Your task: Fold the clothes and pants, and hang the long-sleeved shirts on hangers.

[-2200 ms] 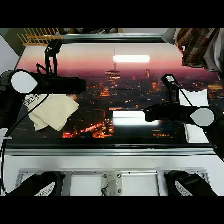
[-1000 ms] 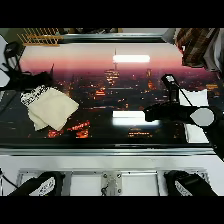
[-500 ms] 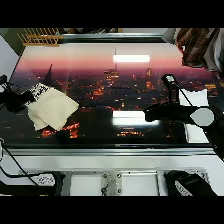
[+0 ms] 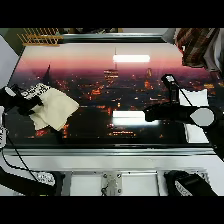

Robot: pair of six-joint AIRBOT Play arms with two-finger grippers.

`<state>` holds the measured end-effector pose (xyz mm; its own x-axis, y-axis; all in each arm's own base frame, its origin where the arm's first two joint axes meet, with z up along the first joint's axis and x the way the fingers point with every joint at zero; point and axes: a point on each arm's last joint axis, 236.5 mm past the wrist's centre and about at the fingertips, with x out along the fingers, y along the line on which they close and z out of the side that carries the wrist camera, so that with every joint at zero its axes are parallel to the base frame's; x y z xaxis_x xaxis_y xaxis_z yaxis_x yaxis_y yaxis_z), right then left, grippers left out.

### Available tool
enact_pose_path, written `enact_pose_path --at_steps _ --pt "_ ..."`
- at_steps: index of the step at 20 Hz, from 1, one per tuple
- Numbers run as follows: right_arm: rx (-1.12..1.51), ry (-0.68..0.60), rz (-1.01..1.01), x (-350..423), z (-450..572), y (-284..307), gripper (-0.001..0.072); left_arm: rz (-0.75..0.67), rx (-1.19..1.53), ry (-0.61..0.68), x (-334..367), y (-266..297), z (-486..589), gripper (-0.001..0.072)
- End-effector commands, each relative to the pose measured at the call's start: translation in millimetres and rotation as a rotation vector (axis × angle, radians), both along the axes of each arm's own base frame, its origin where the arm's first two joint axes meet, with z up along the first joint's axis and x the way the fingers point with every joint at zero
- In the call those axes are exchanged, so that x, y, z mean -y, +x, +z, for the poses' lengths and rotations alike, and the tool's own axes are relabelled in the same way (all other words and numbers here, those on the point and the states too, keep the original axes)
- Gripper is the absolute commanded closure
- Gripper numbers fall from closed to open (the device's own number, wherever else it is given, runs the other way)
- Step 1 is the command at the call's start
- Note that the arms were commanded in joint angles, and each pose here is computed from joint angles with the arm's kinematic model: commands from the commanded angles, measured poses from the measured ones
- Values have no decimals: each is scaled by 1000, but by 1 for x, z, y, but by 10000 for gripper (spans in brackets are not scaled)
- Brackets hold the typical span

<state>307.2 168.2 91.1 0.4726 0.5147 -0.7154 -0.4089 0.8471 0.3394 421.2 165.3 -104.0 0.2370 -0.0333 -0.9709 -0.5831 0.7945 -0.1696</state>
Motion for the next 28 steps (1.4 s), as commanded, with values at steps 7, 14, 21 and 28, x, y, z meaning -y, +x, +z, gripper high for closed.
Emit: enact_pose_path --at_steps 7,14,21,28 --pt "-1 0 0 0 0 0 701 -117 551 -22 101 71 192 701" --pt "-18 28 5 -4 4 -3 702 -570 885 -133 331 16 333 701" --pt "277 -42 -314 106 90 50 701 -1007 740 -320 545 -75 255 642" --pt "378 -52 -447 150 125 36 701 -732 558 -252 429 -7 217 101"
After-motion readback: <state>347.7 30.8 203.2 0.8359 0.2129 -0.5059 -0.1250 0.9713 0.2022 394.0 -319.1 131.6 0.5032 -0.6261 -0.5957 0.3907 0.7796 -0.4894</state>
